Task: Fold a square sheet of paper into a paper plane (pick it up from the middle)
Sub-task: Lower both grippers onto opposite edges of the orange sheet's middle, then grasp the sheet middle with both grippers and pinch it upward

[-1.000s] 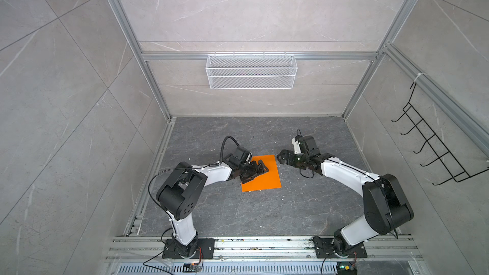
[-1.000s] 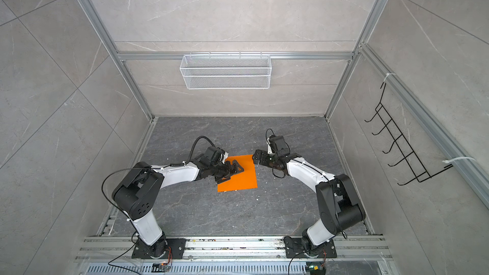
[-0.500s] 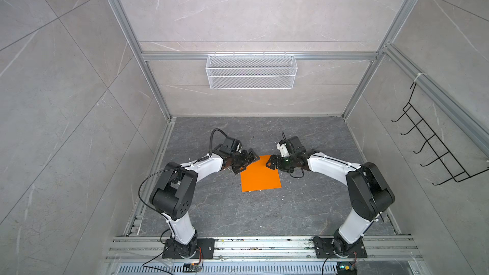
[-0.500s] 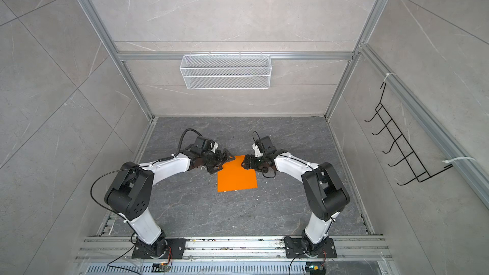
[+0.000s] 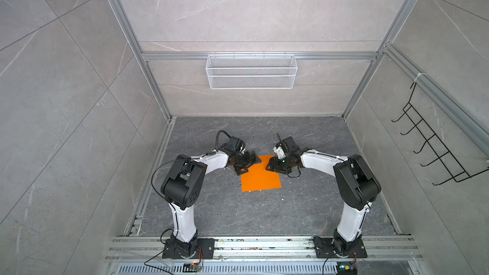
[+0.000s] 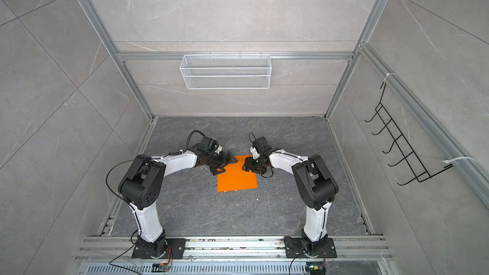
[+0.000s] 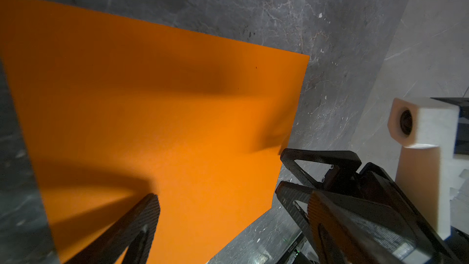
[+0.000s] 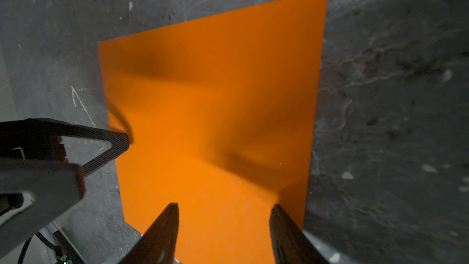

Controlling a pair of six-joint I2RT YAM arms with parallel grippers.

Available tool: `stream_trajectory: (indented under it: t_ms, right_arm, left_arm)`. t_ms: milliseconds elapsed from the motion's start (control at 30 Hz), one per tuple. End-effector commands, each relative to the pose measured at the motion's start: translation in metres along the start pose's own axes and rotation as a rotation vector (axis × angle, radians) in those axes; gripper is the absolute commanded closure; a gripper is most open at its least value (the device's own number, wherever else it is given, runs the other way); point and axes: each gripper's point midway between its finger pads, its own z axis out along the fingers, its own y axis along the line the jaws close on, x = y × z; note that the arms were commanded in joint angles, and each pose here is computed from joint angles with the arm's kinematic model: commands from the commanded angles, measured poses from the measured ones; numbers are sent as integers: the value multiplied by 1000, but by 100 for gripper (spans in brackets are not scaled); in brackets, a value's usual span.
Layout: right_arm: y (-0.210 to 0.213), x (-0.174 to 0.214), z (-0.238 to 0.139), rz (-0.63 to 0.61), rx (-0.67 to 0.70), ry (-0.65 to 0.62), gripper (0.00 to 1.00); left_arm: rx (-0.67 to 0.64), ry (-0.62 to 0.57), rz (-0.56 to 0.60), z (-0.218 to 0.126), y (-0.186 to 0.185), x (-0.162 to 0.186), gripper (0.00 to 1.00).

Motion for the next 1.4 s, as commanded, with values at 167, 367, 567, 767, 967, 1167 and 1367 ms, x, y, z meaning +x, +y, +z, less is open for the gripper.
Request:
stream_trajectory:
  t_ms: [167, 367, 567, 767, 967, 1167, 1367]
  right_arm:
    - [-9, 4, 12, -3, 29, 36, 41]
    - [-6, 8, 20, -4, -9, 60, 41]
    - [0, 10, 25, 6, -58, 71, 41]
    - [11, 11, 27, 1, -128, 83, 42]
    - [21, 10, 29, 0, -183, 90, 43]
    - [30, 9, 32, 13, -238, 101, 46]
    - [37, 12, 36, 19, -284, 121, 50]
  left_arm:
    - [-10, 46, -32, 7, 7, 8, 6]
    - [-15, 48, -54, 10, 15, 11, 6]
    - [21, 29, -62, 5, 16, 8, 6]
    - [43, 14, -37, -2, 15, 5, 6]
    - [46, 12, -11, -2, 18, 4, 9]
    - [61, 15, -11, 1, 17, 4, 17]
    - [100, 9, -1, 1, 11, 2, 26]
